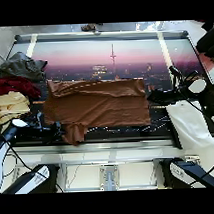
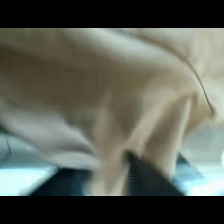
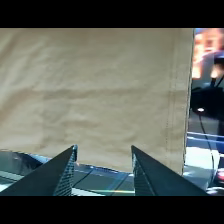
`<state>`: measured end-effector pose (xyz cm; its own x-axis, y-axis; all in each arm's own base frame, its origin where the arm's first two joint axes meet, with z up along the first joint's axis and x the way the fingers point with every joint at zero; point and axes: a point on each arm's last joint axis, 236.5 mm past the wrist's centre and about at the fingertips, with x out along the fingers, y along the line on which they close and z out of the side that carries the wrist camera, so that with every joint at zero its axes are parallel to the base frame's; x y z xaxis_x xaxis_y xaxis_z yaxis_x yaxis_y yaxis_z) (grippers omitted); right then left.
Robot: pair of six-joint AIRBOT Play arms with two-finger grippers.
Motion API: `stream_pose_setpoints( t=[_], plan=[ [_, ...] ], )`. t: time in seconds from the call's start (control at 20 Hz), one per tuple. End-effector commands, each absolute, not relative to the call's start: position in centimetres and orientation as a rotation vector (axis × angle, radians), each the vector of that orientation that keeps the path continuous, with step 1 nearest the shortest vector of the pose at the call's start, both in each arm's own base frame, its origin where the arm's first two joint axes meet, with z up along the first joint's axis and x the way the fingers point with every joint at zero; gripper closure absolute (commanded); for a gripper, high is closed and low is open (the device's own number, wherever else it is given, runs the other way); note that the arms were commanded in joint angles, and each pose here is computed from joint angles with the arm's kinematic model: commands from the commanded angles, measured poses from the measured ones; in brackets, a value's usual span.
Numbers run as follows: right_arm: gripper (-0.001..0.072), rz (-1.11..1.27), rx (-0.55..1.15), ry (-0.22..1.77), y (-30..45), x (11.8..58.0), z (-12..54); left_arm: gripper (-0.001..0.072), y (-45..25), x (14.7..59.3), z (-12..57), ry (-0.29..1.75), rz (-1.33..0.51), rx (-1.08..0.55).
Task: Fold the shirts.
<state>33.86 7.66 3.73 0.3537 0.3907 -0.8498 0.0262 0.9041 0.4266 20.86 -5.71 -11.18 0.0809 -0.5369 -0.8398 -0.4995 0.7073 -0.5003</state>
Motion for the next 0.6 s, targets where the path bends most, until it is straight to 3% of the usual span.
stream_pose_setpoints(
  t=[0.0,0.15,0.3,0.4,0.5,0.55],
  plan=[
    [0.0328,0.222,0.376,1.145,6.8,33.8,5.1,0.0692,-6.2,21.5,-11.2,1.536,-0.048,-0.89],
    [0.0346,0.123,0.362,1.097,3.9,32.2,7.1,0.0693,-6.4,21.2,-10.9,1.546,-0.062,-0.89],
    [0.0346,-0.026,0.492,1.304,2.6,24.9,1.4,0.0692,-6.5,21.1,-10.7,1.545,-0.067,-0.888],
    [0.0478,0.021,0.7,1.446,6.4,20.7,-3.3,0.0692,-6.5,21.1,-10.7,1.544,-0.067,-0.888],
    [0.0433,0.06,0.829,1.533,8.9,18.3,-6.8,0.0692,-6.5,21.1,-10.7,1.545,-0.068,-0.887],
    [0.0331,0.035,0.886,1.516,9.2,18.6,-8.2,0.0692,-6.5,21.1,-10.7,1.547,-0.07,-0.888]
  ],
)
